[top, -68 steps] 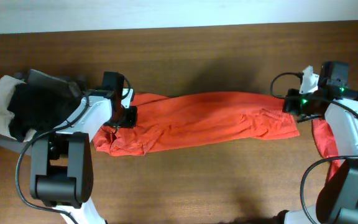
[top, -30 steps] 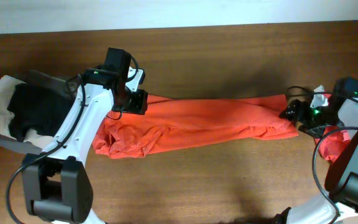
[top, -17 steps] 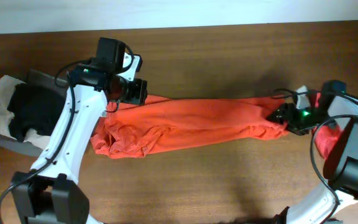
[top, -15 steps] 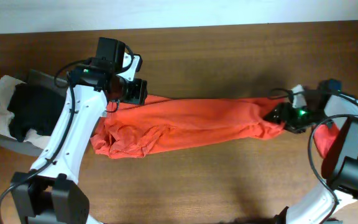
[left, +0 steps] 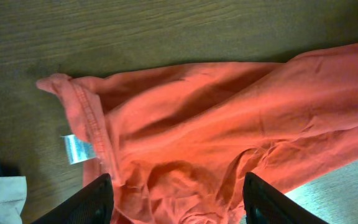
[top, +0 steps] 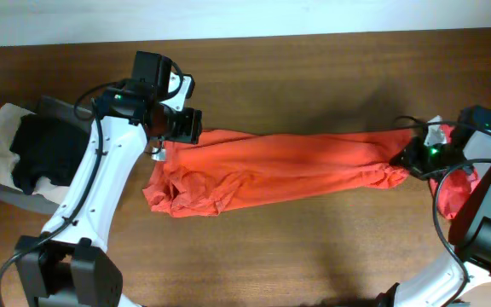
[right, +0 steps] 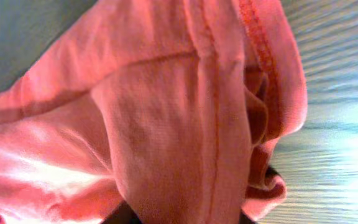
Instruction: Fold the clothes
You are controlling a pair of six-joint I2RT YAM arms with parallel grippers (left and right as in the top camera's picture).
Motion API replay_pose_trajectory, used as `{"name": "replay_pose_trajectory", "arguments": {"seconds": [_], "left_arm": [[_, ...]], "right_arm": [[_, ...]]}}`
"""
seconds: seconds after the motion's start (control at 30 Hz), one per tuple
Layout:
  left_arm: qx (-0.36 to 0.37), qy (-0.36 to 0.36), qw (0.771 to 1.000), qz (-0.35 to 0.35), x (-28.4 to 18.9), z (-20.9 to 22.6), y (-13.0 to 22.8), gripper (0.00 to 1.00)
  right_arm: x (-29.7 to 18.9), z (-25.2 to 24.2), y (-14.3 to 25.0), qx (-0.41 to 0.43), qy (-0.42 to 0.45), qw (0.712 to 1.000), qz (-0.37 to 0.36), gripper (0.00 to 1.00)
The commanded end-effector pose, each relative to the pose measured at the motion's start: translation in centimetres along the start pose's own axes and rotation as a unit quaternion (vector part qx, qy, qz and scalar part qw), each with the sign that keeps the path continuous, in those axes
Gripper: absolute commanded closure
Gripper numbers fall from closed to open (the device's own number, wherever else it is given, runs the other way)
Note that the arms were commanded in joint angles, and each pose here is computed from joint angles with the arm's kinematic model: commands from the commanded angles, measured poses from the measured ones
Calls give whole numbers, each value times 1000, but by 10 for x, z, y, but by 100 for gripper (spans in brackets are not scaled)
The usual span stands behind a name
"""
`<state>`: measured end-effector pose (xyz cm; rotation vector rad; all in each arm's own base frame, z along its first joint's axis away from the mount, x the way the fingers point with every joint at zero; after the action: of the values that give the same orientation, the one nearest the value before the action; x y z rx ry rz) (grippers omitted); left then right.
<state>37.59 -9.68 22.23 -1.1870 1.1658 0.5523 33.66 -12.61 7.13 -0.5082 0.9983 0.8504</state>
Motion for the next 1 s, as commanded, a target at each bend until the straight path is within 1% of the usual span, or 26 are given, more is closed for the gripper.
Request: {"name": "replay_pose_trajectory", "arguments": {"seconds": [0.0, 0.03, 0.07, 0.1, 0.13, 0.17, 0.2, 0.27, 0.33, 0.4, 0.43, 0.5, 0.67, 0.77, 0.87, 0.97], "left_arm": [[5, -15, 1000, -14, -9, 3, -5, 33], [-1, -27, 1000, -11, -8, 6, -4, 33], [-19, -37, 999, -8, -8, 9, -3, 33], [-40, -45, 998, -5, -8, 12, -2, 33], [-65, -50, 997, -1, -8, 15, 1, 33], [-89, -56, 994, 3, -9, 19, 3, 33], [-115, -62, 991, 8, -10, 24, 6, 33], [-154, -67, 986, 15, -11, 35, 12, 33], [-183, -72, 980, 25, -11, 45, 20, 33], [-202, -67, 976, 38, -7, 55, 31, 32], [-208, -62, 975, 45, -3, 57, 36, 30], [-192, -32, 980, 52, 8, 58, 44, 29], [-88, 59, 993, 46, 53, 50, 62, 29], [-74, 66, 993, 68, 76, 54, 73, 28], [-83, 67, 990, 90, 95, 65, 83, 28], [-95, 65, 989, 90, 108, 79, 87, 28]], "right_arm": [[-1, 0, -6, 16, 10, 1000, -7, 53], [-2, 3, -5, 15, 3, 1000, -4, 34], [-4, 6, -5, 16, -3, 1000, -2, 25], [-8, 8, -6, 20, -4, 1000, -2, 18], [-12, 9, -6, 29, -1, 1000, -3, 15], [-19, 9, -6, 48, 12, 999, -7, 7], [-27, 7, -6, 68, 28, 997, -15, 2], [-46, 2, -7, 105, 68, 992, -34, 1], [-65, 1, -7, 123, 97, 986, -58, 1], [-86, 6, -5, 124, 102, 984, -82, 1], [-94, 12, -3, 119, 95, 984, -92, 1], [-108, 21, 1, 109, 87, 984, -110, 1], [-129, 44, 11, 82, 55, 986, -136, 1], [-133, 51, 16, 76, 30, 988, -131, 1], [-132, 51, 20, 80, 31, 989, -120, 1], [-131, 50, 23, 83, 33, 990, -113, 1]]}}
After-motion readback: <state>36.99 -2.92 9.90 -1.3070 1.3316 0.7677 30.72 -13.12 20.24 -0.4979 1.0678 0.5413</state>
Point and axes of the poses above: each gripper's point midway between its finger pads, its own x axis out along the fingers, its own z axis along the line the jaws close on, y = z × x, the point moved 6 cm from there along -x, back along the fingers, and after that the axes turned 10 degrees about x, right-handed, at the moved point
